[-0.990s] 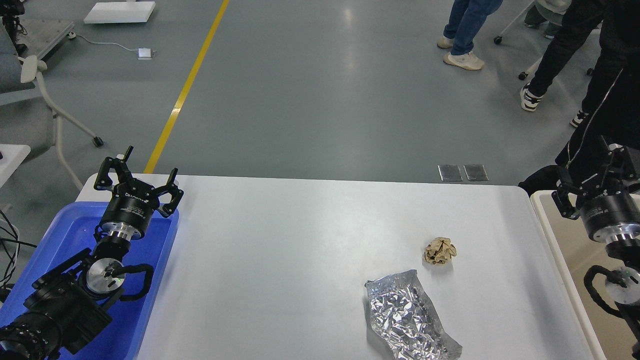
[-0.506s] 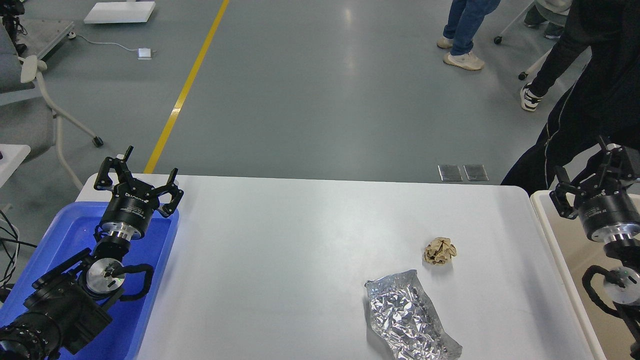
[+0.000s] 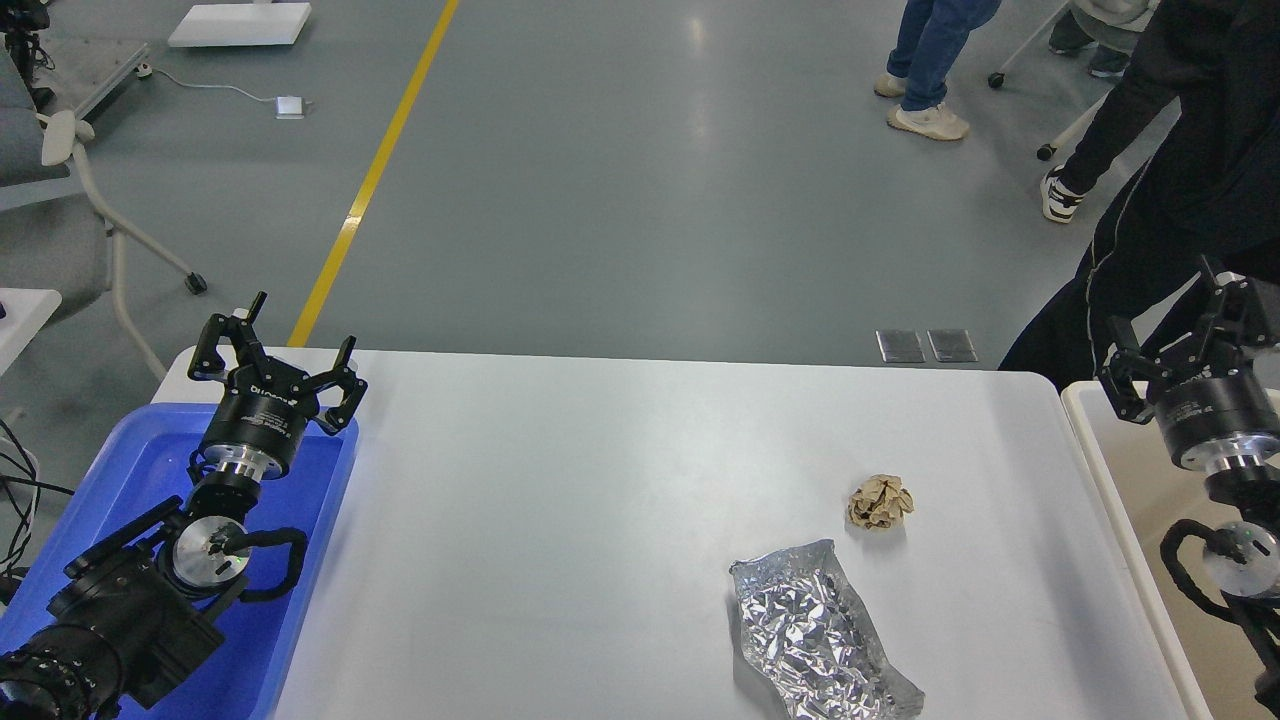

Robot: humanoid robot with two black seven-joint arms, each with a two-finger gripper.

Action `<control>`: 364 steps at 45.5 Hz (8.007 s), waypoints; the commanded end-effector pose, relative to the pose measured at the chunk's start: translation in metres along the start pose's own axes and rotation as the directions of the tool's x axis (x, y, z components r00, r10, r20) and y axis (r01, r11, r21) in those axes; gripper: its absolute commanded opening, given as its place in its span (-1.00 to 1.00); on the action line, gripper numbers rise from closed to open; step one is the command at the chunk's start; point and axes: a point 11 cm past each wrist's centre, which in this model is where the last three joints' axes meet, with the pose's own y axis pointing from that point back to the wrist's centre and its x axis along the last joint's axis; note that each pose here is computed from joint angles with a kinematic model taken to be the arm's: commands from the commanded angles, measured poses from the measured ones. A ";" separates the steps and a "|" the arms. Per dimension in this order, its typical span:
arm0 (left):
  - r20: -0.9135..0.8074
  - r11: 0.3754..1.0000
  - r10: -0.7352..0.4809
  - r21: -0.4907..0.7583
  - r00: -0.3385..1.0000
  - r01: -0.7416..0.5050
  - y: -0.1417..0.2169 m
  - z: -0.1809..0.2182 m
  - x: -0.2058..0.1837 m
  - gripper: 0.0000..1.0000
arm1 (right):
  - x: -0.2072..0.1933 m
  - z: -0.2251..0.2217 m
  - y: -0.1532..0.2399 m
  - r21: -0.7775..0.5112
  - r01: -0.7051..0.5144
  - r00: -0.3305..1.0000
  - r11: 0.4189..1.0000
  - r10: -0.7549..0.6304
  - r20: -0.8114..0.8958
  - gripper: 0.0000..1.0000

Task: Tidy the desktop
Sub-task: 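Raise the right gripper from its rest pose above the table edge, then extend the right gripper toward the silver foil wrapper and lower it, then close the right gripper on the silver foil wrapper, then lift the foil wrapper with the right gripper toward the white bin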

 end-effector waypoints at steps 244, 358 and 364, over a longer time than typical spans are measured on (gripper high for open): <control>0.000 1.000 -0.001 0.000 1.000 0.001 0.000 0.000 0.000 1.00 | -0.111 0.163 0.148 -0.851 0.500 -0.437 0.158 -0.803 -0.406 -0.45; 0.000 1.000 -0.001 0.000 1.000 0.001 0.000 0.000 0.000 1.00 | 0.111 -0.162 -0.039 -0.493 0.003 0.187 0.870 -0.484 -0.855 -1.00; 0.000 1.000 -0.001 0.000 1.000 0.001 0.000 0.000 0.000 1.00 | 0.150 -0.146 -0.022 -0.477 -0.157 0.175 0.865 -0.451 -0.875 -1.00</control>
